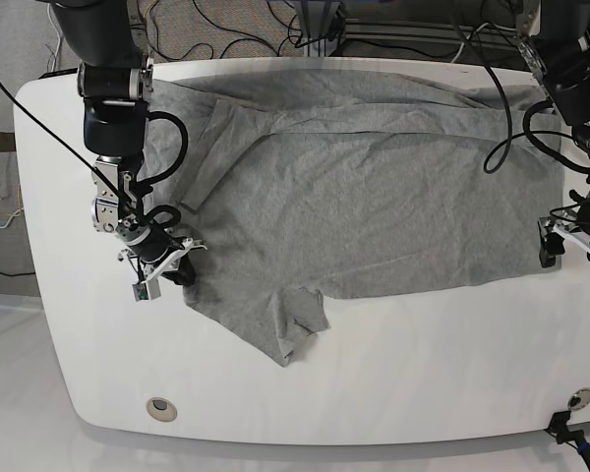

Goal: Fold the T-shirt properly
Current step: 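Close both grippers on the shirt's hem edge, then lift the hem and fold it toward the robot base with both grippers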

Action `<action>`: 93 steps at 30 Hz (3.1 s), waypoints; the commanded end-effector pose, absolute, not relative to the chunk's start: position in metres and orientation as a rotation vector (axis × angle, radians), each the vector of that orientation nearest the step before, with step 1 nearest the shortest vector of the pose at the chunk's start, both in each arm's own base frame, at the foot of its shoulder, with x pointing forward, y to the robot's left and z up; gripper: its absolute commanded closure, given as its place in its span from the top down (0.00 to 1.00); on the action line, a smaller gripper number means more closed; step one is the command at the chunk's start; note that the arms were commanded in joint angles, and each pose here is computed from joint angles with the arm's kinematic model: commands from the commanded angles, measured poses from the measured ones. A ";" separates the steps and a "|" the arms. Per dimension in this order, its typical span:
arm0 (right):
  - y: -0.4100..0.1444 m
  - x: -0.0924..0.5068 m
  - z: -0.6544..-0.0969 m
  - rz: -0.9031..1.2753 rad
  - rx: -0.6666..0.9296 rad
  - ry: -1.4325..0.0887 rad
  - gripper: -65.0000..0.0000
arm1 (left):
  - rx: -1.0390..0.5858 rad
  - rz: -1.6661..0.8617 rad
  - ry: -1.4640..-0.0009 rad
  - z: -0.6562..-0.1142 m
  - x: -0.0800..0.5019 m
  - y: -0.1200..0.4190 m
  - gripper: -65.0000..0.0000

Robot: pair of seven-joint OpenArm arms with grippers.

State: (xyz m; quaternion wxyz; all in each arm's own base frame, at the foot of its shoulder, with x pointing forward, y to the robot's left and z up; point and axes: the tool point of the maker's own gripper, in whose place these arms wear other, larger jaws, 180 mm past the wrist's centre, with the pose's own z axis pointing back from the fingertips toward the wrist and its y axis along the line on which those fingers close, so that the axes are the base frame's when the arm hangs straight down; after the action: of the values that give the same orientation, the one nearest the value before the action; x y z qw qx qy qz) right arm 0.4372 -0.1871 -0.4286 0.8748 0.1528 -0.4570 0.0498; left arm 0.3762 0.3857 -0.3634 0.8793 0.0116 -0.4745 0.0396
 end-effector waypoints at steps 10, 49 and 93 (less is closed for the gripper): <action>-0.191 0.442 -0.423 0.125 0.305 -0.950 0.00 | -0.041 0.208 -0.974 -0.381 0.378 0.398 0.96; -0.190 0.428 -0.429 0.142 0.302 -0.951 0.00 | -0.120 0.254 -1.088 -0.368 0.399 0.375 0.00; -0.194 0.305 -0.305 0.473 0.000 -1.040 0.00 | 0.174 -0.215 -0.917 -0.323 0.293 0.346 0.00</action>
State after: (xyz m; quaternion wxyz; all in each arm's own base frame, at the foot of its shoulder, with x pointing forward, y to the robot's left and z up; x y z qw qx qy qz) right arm 0.3032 -0.1864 -0.3218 0.8529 0.0130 -0.4695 0.2279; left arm 0.2841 0.3410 -0.3460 0.9000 0.0659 -0.4209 -0.0920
